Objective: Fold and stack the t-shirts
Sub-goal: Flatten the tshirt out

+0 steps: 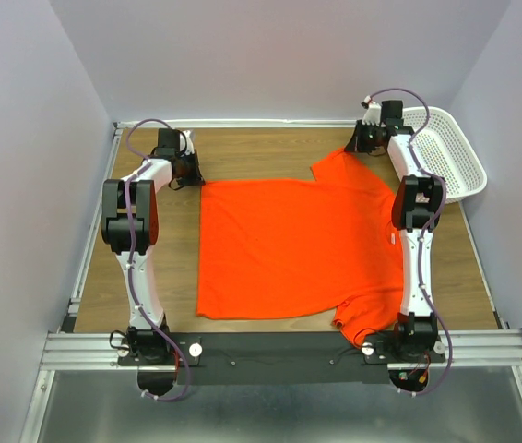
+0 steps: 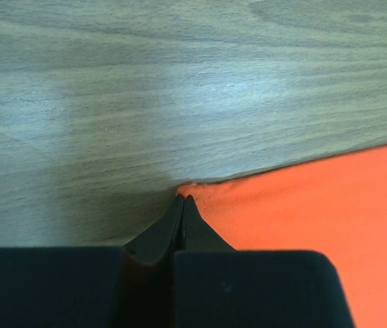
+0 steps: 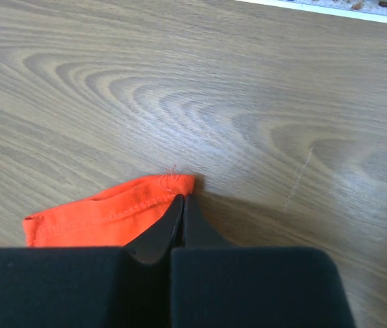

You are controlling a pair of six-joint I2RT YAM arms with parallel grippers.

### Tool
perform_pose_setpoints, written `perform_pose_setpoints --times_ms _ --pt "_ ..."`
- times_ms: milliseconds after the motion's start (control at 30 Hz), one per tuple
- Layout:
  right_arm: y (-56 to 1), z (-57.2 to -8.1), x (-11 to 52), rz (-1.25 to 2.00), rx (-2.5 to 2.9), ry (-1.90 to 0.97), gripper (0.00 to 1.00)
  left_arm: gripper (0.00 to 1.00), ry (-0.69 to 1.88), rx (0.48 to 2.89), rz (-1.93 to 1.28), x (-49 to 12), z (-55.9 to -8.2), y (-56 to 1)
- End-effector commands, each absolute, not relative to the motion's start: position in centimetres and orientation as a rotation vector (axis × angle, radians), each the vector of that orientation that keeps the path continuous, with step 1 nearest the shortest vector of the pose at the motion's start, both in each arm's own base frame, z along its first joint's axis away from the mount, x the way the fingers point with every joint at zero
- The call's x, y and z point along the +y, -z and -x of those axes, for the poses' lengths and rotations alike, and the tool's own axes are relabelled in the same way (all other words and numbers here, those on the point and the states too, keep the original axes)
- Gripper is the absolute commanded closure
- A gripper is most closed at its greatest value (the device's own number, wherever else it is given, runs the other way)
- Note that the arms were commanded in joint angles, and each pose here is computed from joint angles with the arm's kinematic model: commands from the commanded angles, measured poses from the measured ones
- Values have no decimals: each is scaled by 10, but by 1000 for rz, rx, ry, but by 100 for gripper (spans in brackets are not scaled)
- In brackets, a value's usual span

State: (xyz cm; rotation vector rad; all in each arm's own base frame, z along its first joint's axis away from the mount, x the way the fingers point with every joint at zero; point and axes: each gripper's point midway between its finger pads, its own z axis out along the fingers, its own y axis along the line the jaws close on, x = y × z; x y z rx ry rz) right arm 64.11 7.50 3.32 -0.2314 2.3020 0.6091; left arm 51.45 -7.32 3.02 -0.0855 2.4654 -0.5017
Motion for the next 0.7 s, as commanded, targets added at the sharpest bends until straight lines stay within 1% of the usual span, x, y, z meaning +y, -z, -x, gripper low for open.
perform_pose_setpoints --times_ms 0,100,133,200,233,267,300,333,367,400,433,467,500,533,600,633,667 --pt "-47 -643 87 303 2254 -653 100 100 522 2465 68 -72 -507 -39" --pt "-71 -639 93 329 2216 -688 100 100 531 2404 54 -74 -512 -59" --pt "-101 -637 97 355 2168 -708 100 100 529 2364 42 -75 -513 -77" --pt "-122 -628 103 372 2148 -726 100 100 525 2313 44 -74 -514 -97" --pt "-136 -623 107 390 2127 -745 100 100 514 2268 38 -73 -515 -119" --pt "-175 -616 110 409 2073 -739 100 100 512 2242 36 -73 -514 -132" --pt "-178 -607 112 411 2083 -752 100 100 514 2211 41 -73 -514 -145" --pt "-193 -600 113 422 2062 -757 100 100 514 2157 34 -73 -511 -172" --pt "-235 -587 115 447 1999 -743 100 100 519 2124 32 -74 -508 -187" --pt "-248 -576 133 483 1981 -756 100 100 527 2098 42 -74 -504 -197" --pt "-260 -566 137 492 1969 -754 100 100 513 2028 52 -63 -497 -229" --pt "-276 -558 140 500 1945 -752 99 100 514 1996 50 -63 -492 -243" --pt "-319 -540 145 527 1872 -733 100 100 516 1960 50 -62 -486 -255" --pt "-338 -533 145 526 1842 -708 100 100 522 1879 39 -63 -472 -292" --pt "-393 -516 142 535 1739 -652 100 100 521 1775 30 -62 -456 -330" --pt "-444 -497 136 537 1641 -582 100 100 514 1675 22 -62 -435 -372" --pt "-474 -484 131 539 1580 -542 100 100 504 1606 19 -60 -424 -398"
